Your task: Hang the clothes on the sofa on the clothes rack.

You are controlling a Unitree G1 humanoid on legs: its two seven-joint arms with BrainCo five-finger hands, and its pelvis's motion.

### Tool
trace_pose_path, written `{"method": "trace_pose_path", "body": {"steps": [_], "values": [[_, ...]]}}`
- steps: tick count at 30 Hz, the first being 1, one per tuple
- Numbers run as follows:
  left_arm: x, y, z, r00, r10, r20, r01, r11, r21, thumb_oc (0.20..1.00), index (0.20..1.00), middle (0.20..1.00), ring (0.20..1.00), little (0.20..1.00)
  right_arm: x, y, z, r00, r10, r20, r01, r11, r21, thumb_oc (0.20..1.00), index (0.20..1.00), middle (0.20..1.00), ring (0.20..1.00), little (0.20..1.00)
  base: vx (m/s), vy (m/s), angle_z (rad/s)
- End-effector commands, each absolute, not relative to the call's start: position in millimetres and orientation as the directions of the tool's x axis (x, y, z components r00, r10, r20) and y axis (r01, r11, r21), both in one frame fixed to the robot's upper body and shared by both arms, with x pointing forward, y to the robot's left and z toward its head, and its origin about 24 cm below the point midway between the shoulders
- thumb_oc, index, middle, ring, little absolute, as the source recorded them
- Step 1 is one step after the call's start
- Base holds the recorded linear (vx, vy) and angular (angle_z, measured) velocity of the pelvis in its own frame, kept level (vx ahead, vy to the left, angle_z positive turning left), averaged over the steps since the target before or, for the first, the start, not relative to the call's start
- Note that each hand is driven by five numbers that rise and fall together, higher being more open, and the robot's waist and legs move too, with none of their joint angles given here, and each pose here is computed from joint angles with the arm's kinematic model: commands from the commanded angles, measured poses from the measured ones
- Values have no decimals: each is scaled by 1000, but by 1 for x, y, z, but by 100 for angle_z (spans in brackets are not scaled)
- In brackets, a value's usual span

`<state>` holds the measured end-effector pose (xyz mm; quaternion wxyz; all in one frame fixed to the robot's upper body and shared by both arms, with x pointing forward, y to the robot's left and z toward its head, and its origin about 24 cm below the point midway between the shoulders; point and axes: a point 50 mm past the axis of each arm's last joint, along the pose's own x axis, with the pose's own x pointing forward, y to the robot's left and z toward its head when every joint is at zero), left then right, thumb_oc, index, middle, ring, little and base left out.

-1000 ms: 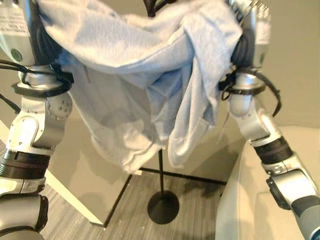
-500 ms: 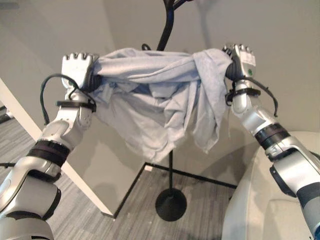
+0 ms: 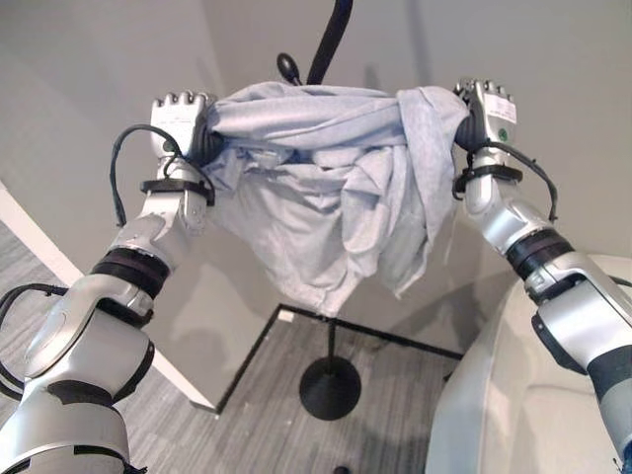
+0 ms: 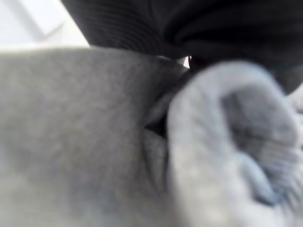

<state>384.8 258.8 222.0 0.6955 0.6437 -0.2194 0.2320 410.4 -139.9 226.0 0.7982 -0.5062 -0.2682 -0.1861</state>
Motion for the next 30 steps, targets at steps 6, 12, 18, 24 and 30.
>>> {"method": "trace_pose_path", "body": {"steps": [6, 12, 18, 24, 30], "values": [[390, 264, 159, 880, 289, 378, -452, 260, 853, 200, 200, 200, 200, 200, 416, -128, 199, 878, -80, 472, 445, 498, -744, 200, 200, 200, 200, 200, -50, 27, -5], [381, 224, 88, 933, 337, 130, -308, 553, 775, 200, 200, 200, 200, 200, 406, -90, 159, 932, 3, 362, 292, 584, -757, 200, 200, 200, 200, 200, -50, 26, -7], [372, 166, 57, 973, 230, 9, -190, 784, 591, 200, 200, 200, 200, 200, 398, -71, 148, 944, 21, 328, 231, 669, -707, 200, 200, 200, 200, 200, -43, 13, 0], [367, 151, 52, 982, 189, -26, -158, 881, 447, 1000, 1000, 1000, 1000, 1000, 396, -66, 147, 951, 15, 309, 200, 731, -652, 1000, 1000, 1000, 1000, 1000, 0, 0, 0], [365, 163, 47, 968, 239, -74, -190, 895, 403, 1000, 1000, 1000, 1000, 1000, 400, -84, 159, 938, -55, 343, 267, 747, -609, 1000, 1000, 1000, 1000, 1000, 0, 0, 0]]}}
